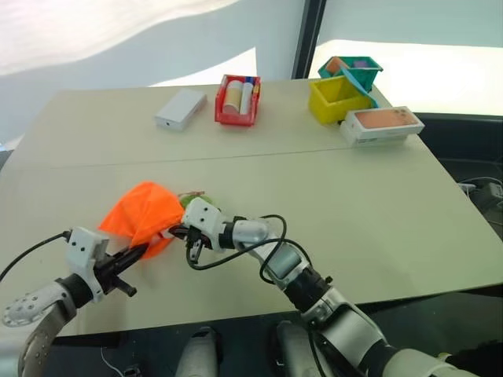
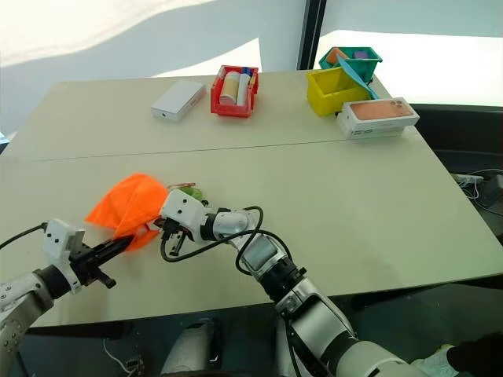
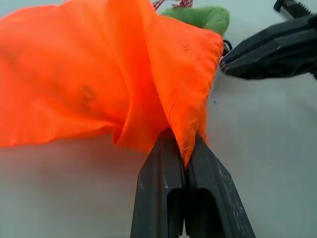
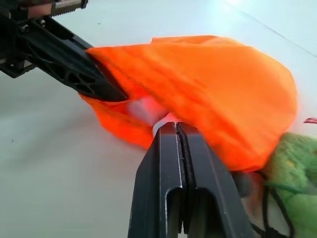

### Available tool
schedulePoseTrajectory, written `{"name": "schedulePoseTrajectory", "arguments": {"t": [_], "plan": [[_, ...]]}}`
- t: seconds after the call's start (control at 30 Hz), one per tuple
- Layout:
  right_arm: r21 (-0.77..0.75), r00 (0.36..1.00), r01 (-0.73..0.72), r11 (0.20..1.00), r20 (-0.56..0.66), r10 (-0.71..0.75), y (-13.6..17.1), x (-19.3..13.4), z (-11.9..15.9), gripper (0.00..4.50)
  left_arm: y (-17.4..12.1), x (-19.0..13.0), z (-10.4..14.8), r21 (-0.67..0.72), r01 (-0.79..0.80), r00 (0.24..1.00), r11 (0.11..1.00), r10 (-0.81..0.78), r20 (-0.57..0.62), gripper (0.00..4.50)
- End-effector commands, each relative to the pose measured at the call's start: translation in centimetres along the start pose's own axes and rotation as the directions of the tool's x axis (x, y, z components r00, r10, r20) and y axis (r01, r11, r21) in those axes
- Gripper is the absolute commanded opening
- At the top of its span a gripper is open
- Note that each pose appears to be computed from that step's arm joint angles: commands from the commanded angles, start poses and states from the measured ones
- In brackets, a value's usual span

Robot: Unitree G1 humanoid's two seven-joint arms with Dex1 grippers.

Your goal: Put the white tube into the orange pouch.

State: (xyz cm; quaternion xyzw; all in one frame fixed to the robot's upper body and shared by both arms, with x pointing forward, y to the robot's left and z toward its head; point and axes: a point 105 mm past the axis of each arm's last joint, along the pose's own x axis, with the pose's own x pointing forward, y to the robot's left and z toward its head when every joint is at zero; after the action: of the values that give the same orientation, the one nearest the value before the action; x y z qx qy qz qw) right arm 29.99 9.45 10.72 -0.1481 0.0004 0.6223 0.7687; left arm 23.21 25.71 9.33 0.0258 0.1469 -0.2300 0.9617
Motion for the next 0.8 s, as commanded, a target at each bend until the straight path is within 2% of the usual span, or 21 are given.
{"name": "schedulePoseTrajectory", "arguments": {"t": [0.03, 0.1, 0.23, 0.33, 0.37, 0.4, 0.53, 0.8], "plan": [[-0.034, 0.995, -0.064, 0.997, 0.077, 0.067, 0.0, -2.2, 2.0, 0.27, 0.8, -0.5, 0.2, 0.052, -0.029, 1.000, 0.998, 0.029, 0.002, 0.00], [-0.072, 0.997, -0.061, 0.996, 0.049, 0.065, -0.4, -3.2, 1.7, 0.81, 1.2, -0.7, 0.1, 0.059, -0.046, 0.999, 0.997, 0.046, 0.001, 0.00], [-0.205, 0.999, 0.026, 0.978, -0.024, -0.031, -2.4, -3.6, 0.4, 2.83, 2.7, -1.6, -0.5, 0.088, -0.087, 0.996, 0.992, 0.089, -0.024, 0.00], [-0.259, 0.994, 0.091, 0.962, -0.030, -0.102, -3.9, -2.9, 0.1, 2.83, 3.3, -2.2, -0.8, 0.108, -0.096, 0.994, 0.990, 0.100, -0.034, 0.00], [-0.260, 0.992, 0.110, 0.959, -0.023, -0.120, -4.3, -2.7, 0.2, 2.90, 3.5, -2.2, -0.8, 0.107, -0.105, 0.994, 0.989, 0.108, -0.030, 0.55], [-0.270, 0.990, 0.127, 0.954, -0.019, -0.137, -4.7, -2.5, 0.1, 2.90, 3.6, -2.2, -0.6, 0.108, -0.111, 0.993, 0.988, 0.114, -0.023, 0.81], [-0.332, 0.984, 0.162, 0.929, -0.018, -0.178, -5.6, -1.9, -0.1, 2.90, 3.5, -2.0, 0.0, 0.111, -0.115, 0.993, 0.987, 0.115, 0.004, 2.78], [-0.460, 0.978, 0.170, 0.871, -0.030, -0.207, -6.4, -1.1, -0.9, 2.90, 2.3, -1.9, 2.9, 0.049, -0.050, 0.994, 0.998, 0.045, 0.099, 2.78]]}}
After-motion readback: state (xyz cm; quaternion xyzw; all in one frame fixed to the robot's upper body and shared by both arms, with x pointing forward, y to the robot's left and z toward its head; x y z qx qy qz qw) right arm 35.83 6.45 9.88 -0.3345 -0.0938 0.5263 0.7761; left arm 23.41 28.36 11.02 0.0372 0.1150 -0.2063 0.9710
